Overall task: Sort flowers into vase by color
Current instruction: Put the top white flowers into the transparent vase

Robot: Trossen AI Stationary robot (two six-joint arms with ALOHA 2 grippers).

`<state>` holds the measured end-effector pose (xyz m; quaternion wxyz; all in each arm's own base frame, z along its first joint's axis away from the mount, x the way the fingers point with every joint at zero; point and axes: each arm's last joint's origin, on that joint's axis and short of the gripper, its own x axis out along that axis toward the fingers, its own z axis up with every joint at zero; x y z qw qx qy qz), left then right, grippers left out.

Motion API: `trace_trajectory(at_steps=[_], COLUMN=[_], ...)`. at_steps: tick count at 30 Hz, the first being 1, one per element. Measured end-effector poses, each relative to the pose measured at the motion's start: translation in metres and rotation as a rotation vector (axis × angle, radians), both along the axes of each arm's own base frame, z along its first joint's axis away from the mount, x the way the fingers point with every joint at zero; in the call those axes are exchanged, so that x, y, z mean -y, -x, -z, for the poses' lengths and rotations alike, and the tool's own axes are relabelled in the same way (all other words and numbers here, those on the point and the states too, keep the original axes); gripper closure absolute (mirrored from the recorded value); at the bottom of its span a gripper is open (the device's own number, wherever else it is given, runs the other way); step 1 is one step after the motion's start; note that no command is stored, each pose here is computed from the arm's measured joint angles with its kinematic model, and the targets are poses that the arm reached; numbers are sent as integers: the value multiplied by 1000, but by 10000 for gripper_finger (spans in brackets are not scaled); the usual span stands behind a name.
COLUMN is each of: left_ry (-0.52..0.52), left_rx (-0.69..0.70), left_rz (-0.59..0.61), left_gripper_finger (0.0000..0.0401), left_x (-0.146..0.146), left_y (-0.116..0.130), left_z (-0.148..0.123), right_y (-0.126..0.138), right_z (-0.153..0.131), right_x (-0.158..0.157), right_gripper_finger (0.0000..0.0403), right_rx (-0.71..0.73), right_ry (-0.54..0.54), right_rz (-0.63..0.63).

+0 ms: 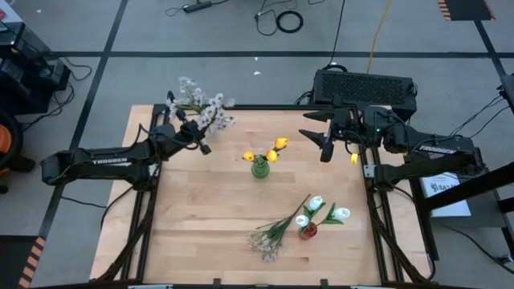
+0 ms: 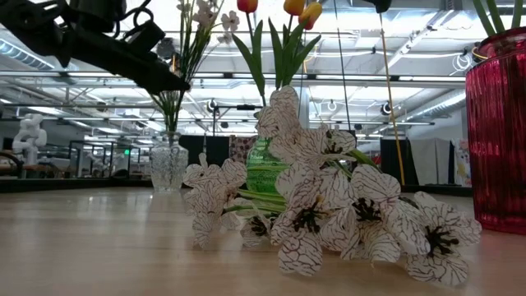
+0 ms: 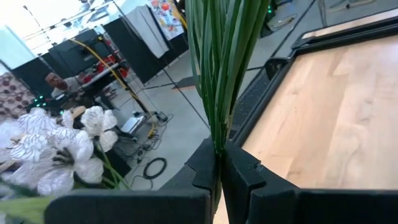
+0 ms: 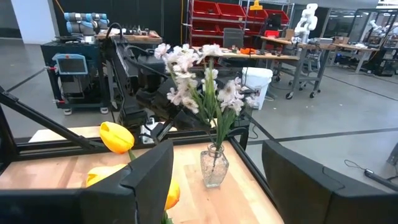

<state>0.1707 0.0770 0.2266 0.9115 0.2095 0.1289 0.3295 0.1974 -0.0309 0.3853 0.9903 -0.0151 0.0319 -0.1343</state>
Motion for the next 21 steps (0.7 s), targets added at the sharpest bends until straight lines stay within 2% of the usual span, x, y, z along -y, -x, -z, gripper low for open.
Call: trace_trajectory(at_steps=[12, 21], left_ry=[51, 69], left_rx=[30, 48], left_rz=[21, -27], left_gripper_finger=[384, 384], left_x=[-5, -10], left_y=[1, 4], left_z=[1, 1], right_y=[0, 0], right_z=[0, 0], right_x=[0, 0], right_gripper_finger=[165, 165], right_rx=[-2, -2], right_ry=[4, 4], right_rz=[0, 0])
